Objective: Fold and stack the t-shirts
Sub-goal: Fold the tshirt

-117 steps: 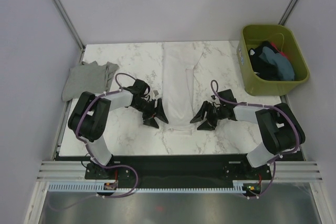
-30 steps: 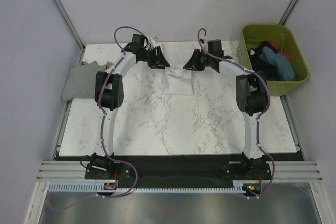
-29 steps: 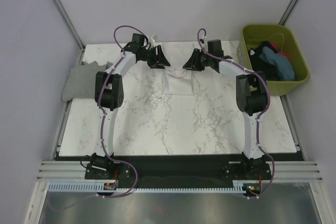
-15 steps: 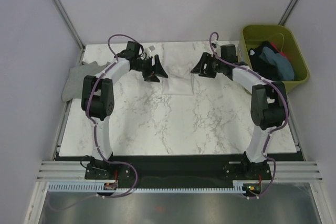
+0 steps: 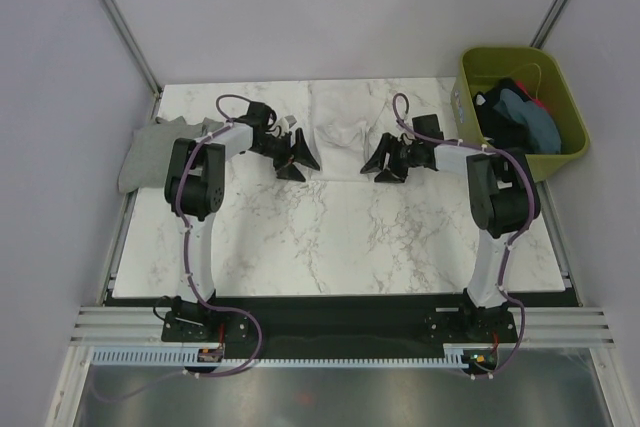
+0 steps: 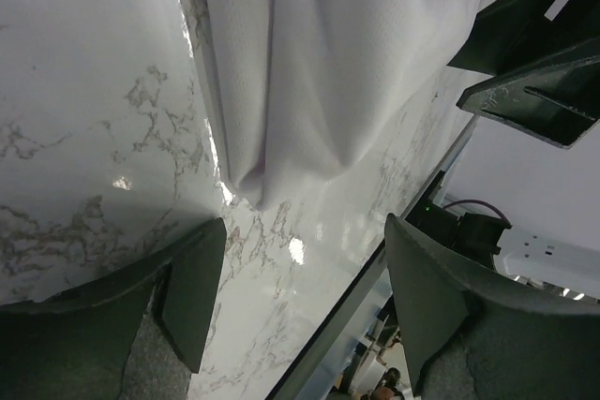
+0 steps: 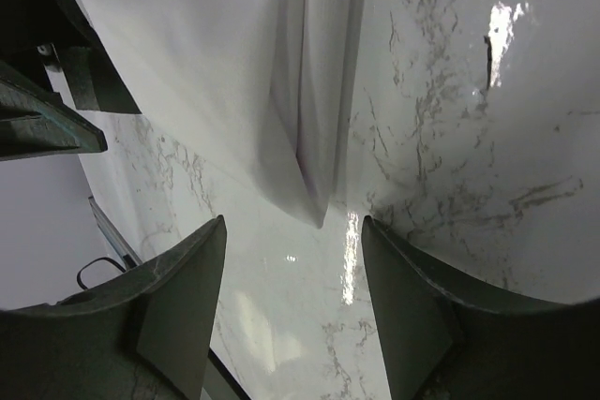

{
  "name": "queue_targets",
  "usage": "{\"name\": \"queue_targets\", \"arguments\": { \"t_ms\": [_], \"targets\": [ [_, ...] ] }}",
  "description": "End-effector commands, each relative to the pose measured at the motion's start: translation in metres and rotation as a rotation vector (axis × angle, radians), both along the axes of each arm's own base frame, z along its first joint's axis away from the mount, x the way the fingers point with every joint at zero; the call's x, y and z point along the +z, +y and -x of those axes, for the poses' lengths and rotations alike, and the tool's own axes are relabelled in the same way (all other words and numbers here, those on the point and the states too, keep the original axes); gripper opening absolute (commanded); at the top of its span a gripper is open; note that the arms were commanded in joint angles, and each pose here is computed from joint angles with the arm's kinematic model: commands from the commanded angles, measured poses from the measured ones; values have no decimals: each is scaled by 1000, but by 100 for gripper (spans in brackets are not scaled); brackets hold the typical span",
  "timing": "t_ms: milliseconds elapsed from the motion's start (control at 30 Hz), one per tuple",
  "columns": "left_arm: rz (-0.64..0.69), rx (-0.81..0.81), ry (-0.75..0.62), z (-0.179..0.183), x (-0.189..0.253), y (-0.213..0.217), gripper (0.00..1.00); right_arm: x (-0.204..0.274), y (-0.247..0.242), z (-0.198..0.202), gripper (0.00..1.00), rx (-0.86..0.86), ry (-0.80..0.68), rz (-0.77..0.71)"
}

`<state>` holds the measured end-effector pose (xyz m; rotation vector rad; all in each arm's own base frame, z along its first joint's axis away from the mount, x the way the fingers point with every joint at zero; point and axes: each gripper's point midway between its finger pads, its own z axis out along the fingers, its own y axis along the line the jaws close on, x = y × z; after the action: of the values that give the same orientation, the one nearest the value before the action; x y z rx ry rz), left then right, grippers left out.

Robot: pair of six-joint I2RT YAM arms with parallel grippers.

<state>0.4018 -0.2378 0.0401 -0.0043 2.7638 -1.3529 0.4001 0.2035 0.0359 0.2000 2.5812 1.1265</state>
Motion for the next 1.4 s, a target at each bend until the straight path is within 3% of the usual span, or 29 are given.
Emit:
{"name": "queue_targets", "arguments": {
  "t_ms": [0,500,600,800,933,1067,1100,1167,1200,1300,1367],
  "targets": [
    [6,14,-4,-12,-13,-5,76,-6,4,-17,68,0,-30,5],
    [1,13,8,-13,-29,-9,58,-28,12,-10,61,2,38,-14],
    [4,12,4,-14,-29,-10,50,-28,16,-3,57,12,56,-36],
    [16,12,20,-11,-31,-12,43,-26,10,8,58,-6,86,-15],
    [30,12,28,-9,-32,-12,30,-26,7,15,58,-19,104,-13],
    [39,13,39,-8,-32,-14,23,-35,5,14,59,-19,92,13],
    [40,12,41,-7,-32,-14,15,-36,4,11,59,-20,88,16],
    [41,15,45,-6,-32,-13,6,-36,7,5,54,-15,71,6],
    [41,15,47,-6,-32,-14,2,-35,8,2,45,-14,60,-1],
    [45,15,39,-5,-26,-14,2,-31,14,-6,33,0,32,-23],
    [47,15,36,-3,-23,-13,2,-27,15,-12,30,11,3,-28]
  ]
}}
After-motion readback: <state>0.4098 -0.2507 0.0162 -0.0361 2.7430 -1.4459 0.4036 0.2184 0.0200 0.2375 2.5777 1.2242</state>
